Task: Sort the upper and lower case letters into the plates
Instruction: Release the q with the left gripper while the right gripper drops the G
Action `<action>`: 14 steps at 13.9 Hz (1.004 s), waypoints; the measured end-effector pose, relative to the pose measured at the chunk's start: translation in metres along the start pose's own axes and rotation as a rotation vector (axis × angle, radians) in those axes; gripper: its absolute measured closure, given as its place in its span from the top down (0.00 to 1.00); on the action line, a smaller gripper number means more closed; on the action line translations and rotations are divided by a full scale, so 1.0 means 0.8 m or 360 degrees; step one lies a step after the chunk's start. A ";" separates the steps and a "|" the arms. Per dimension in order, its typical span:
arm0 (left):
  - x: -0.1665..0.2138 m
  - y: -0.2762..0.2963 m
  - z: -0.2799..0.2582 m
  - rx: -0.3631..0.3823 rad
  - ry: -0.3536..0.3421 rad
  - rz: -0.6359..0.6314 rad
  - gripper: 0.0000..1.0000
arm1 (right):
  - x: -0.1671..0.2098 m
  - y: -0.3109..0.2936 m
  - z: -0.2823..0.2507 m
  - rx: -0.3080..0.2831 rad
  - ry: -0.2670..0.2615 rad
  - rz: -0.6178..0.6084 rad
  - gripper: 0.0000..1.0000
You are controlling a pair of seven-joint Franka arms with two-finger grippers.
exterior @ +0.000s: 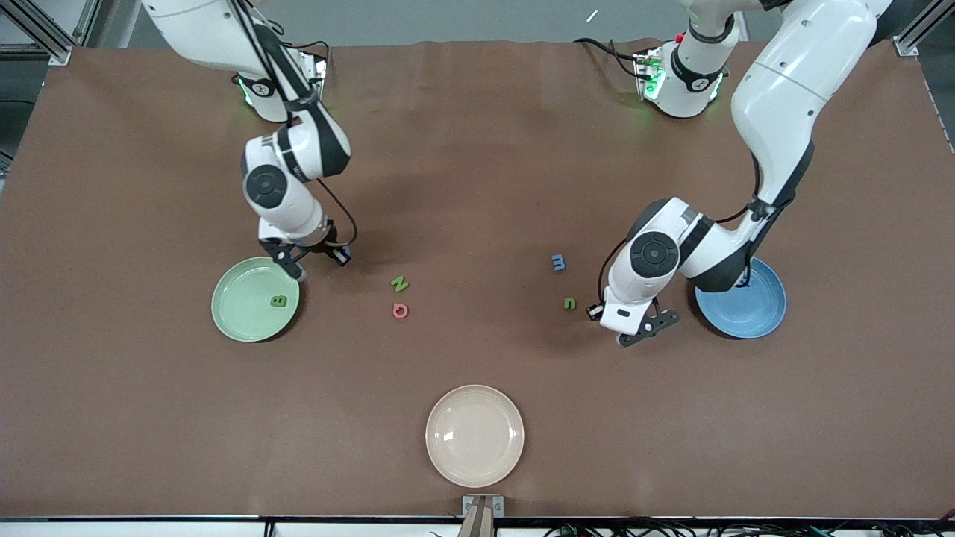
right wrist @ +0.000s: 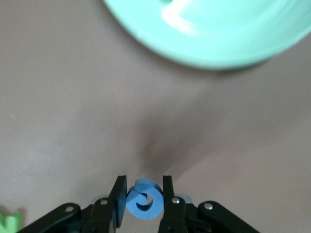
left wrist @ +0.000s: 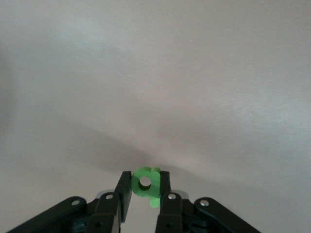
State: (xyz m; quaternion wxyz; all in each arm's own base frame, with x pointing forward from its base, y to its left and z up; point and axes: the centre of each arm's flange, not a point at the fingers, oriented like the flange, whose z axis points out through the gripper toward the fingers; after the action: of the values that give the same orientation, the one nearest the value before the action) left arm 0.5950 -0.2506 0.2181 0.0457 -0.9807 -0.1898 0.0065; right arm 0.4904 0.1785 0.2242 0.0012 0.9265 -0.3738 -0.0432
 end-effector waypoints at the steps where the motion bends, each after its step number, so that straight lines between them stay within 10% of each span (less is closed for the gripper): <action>1: 0.007 -0.012 -0.017 0.0036 -0.0004 0.0068 0.27 | 0.025 -0.002 -0.029 -0.0005 -0.0025 -0.0012 0.33; 6: 0.054 -0.118 -0.063 0.0009 -0.0097 0.0406 0.27 | 0.147 0.037 -0.102 0.0029 -0.0040 -0.0176 0.33; 14: 0.069 -0.242 0.010 -0.0019 -0.0069 0.0639 0.27 | 0.214 0.085 0.004 -0.0072 -0.0001 -0.0200 0.33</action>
State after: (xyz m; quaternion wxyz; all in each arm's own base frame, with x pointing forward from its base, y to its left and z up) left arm 0.5744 -0.0506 0.2280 0.0335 -0.9988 0.0087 0.0356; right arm 0.5659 0.0115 0.2100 0.0194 0.9479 -0.3137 -0.0519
